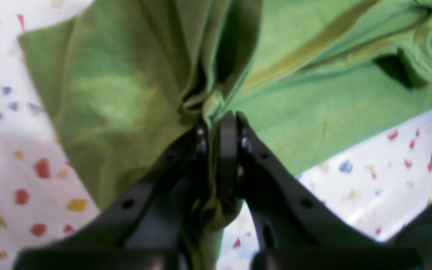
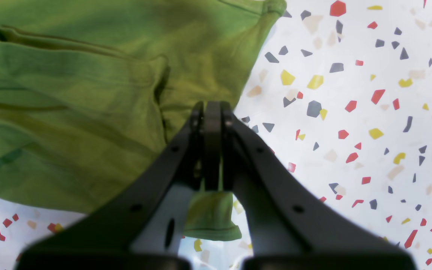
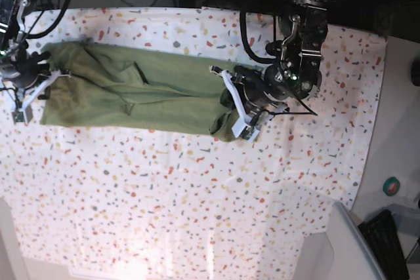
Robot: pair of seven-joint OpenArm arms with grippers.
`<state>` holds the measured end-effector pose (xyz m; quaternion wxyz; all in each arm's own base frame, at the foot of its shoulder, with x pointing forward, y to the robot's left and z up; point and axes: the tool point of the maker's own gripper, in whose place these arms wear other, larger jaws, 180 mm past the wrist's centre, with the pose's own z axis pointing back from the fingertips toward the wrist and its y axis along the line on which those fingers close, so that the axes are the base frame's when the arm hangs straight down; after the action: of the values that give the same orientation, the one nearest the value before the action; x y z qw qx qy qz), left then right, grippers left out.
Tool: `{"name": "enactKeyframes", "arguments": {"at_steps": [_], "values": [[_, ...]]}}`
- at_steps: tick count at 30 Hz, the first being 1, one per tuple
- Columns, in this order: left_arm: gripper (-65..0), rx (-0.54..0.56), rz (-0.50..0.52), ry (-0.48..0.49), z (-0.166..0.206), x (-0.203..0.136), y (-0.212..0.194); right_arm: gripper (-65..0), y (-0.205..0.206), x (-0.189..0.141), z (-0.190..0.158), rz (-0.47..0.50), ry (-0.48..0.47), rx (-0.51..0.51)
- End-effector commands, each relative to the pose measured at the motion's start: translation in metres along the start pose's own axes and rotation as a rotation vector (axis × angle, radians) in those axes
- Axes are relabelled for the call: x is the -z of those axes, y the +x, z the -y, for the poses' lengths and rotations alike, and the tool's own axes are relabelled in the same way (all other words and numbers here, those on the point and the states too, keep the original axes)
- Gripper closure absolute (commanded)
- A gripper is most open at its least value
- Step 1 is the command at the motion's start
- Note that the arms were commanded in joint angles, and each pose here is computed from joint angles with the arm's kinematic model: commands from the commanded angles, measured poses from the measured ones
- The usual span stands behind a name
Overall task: Layout the t-shirt on the table in an organized manner, then fold the t-shirt properly
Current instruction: 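Fold the hem end with the left gripper toward the right gripper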
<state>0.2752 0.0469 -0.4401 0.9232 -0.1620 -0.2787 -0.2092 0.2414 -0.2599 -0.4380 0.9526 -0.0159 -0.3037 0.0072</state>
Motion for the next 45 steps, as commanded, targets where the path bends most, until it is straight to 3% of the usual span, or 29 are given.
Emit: {"name": "enactKeyframes", "arguments": {"at_steps": [1, 8, 14, 45], "values": [[0.0, 0.006, 0.062, -0.017, 0.006, -0.003, 0.023, 0.0, 0.014, -0.003, 0.007, 0.043, -0.013, -0.008], [0.0, 0.018, 0.072, -0.025, 0.017, -0.009, 0.038, 0.0, 0.014, -0.003, 0.007, 0.043, -0.013, -0.008], [0.0, 0.088, 0.064, -0.087, 0.047, -0.002, 0.045, 0.0, 0.020, -0.003, 0.007, 0.055, -0.014, -0.007], [0.0, 0.082, -0.003, -0.165, 0.076, 0.020, 0.029, 0.0, 0.021, -0.003, 0.007, 0.057, -0.014, -0.007]]}}
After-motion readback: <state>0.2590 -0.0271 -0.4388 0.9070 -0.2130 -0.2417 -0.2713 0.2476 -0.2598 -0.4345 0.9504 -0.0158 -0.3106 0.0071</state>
